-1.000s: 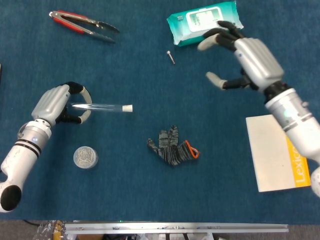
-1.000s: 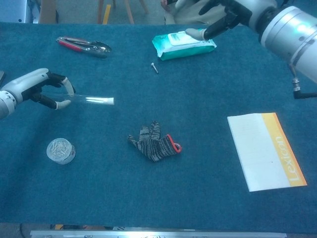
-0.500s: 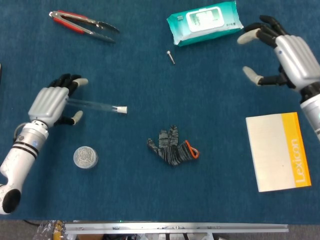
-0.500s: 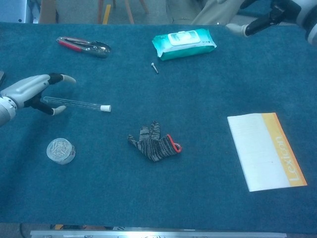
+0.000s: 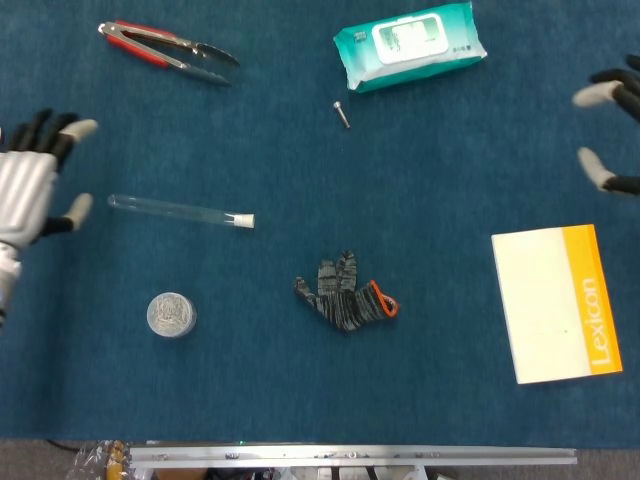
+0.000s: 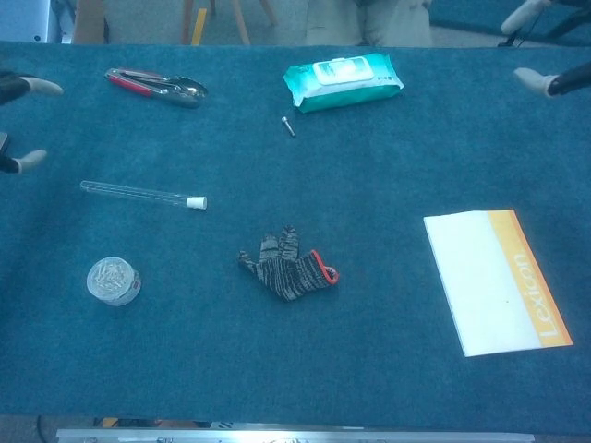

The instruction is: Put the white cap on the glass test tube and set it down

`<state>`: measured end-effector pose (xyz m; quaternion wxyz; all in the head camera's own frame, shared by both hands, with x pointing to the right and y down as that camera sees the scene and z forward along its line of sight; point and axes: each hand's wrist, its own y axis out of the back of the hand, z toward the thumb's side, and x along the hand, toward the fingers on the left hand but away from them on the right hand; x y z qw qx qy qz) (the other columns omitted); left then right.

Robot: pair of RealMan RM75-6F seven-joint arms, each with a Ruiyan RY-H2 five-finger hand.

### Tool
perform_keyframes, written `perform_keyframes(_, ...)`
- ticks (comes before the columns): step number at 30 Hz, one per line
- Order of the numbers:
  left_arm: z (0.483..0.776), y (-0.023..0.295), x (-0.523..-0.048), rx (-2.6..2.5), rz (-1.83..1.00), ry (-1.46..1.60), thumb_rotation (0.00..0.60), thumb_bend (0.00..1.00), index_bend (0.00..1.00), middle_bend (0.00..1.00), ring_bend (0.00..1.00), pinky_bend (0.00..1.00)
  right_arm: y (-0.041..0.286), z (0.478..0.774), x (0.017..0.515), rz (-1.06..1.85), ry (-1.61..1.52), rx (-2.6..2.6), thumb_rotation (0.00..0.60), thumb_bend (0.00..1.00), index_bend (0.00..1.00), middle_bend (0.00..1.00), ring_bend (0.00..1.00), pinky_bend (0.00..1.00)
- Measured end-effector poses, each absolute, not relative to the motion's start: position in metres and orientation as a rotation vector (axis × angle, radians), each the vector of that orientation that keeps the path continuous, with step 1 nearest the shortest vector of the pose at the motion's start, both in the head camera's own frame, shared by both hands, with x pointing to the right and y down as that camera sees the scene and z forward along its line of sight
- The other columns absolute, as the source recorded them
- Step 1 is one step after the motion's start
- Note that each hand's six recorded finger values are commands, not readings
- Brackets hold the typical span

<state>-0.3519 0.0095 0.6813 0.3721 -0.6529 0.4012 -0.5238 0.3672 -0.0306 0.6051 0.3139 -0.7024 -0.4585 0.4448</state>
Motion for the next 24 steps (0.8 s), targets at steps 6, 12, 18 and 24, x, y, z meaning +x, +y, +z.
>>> perform_keyframes(6, 0.650, 0.022, -0.386, -1.527, -1.352, 1.068, 0.600, 0.34, 0.15, 0.13, 0.00, 0.08, -0.008, 0.603, 0.410, 1.229, -1.261, -1.718, 0.600, 0.33, 0.34, 0.24, 0.07, 0.23)
perform_keyframes(12, 0.635, 0.045, -0.415, -1.442, -1.398, 1.096, 0.600, 0.34, 0.15, 0.13, 0.00, 0.08, 0.013, 0.592, 0.443, 1.254, -1.315, -1.598, 0.600, 0.33, 0.34, 0.24, 0.07, 0.23)
perform_keyframes(18, 0.619, 0.069, -0.432, -1.375, -1.407, 1.147, 0.600, 0.34, 0.16, 0.14, 0.00, 0.08, 0.042, 0.582, 0.471, 1.295, -1.360, -1.510, 0.600, 0.33, 0.34, 0.24, 0.07, 0.23)
perform_keyframes(24, 0.605, 0.093, -0.441, -1.328, -1.405, 1.177, 0.600, 0.34, 0.17, 0.14, 0.00, 0.08, 0.058, 0.580, 0.488, 1.339, -1.397, -1.483, 0.600, 0.33, 0.34, 0.24, 0.07, 0.23)
